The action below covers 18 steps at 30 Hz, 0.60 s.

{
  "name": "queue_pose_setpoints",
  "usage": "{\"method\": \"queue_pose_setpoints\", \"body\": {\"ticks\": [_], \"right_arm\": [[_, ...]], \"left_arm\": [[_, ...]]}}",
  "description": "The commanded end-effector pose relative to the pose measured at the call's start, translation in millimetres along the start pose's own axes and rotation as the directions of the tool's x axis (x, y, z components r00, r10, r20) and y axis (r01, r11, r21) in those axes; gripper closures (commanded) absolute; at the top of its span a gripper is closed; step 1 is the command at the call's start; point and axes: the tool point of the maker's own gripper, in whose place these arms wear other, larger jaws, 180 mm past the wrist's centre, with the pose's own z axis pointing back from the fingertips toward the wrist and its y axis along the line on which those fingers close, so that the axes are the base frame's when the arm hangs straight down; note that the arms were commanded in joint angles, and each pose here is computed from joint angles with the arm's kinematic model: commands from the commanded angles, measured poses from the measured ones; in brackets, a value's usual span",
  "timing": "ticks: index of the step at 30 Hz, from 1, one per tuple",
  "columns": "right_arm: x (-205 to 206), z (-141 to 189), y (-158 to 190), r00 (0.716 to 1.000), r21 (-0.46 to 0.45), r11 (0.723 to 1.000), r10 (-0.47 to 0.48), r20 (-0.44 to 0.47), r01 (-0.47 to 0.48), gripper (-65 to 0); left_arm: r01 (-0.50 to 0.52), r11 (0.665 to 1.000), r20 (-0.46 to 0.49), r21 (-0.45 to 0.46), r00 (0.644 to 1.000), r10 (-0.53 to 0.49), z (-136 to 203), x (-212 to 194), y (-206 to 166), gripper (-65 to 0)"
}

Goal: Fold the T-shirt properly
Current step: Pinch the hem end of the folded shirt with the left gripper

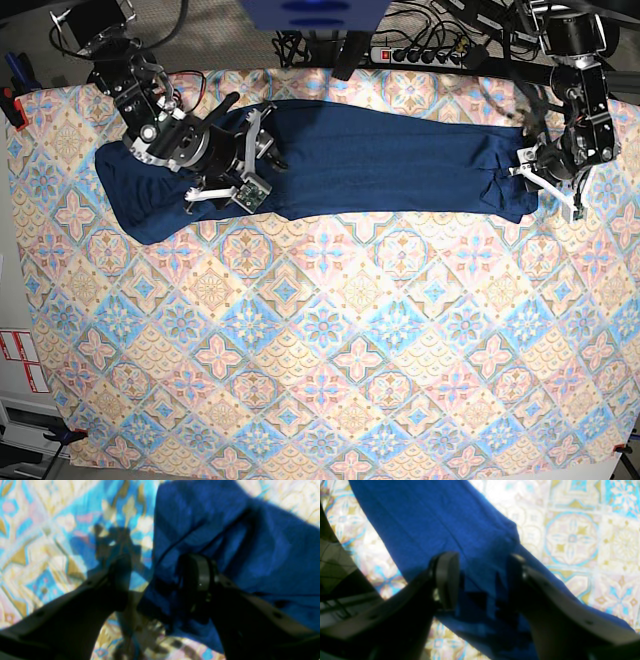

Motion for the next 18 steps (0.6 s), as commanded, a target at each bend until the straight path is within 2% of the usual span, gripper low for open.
{"method": "queue_pose_setpoints", "body": {"ticks": [1,5,10,18], "right_arm": [[10.8,3.8,-5.6,0.999,-0.01,1.0,0.007,0.04,-0.007,-28.8],[10.8,3.8,-5.6,0.999,-0.01,1.0,0.007,0.04,-0.007,-28.8],[15.9,4.0,-10.5,0.999,-0.02,1.0,0.016,0.048,-0.015,-28.8],[17.1,4.2,-10.9,0.999,-0.021,1.0,0.018,0.052,-0.017,-28.8]], "left_arm": [[0.007,1.0,0.037,0.005,0.999,-0.007,4.2,12.6,3.8,-33.7],[0.005,1.0,0.03,0.005,1.0,-0.005,2.7,10.6,3.8,-33.7],[0.005,1.0,-0.051,-0.014,0.999,-0.006,-15.2,-9.1,-3.8,-33.6],[0.056,0.993,-0.113,-0.1,0.991,-0.067,-27.9,-35.7,-49.5,-33.2]]}}
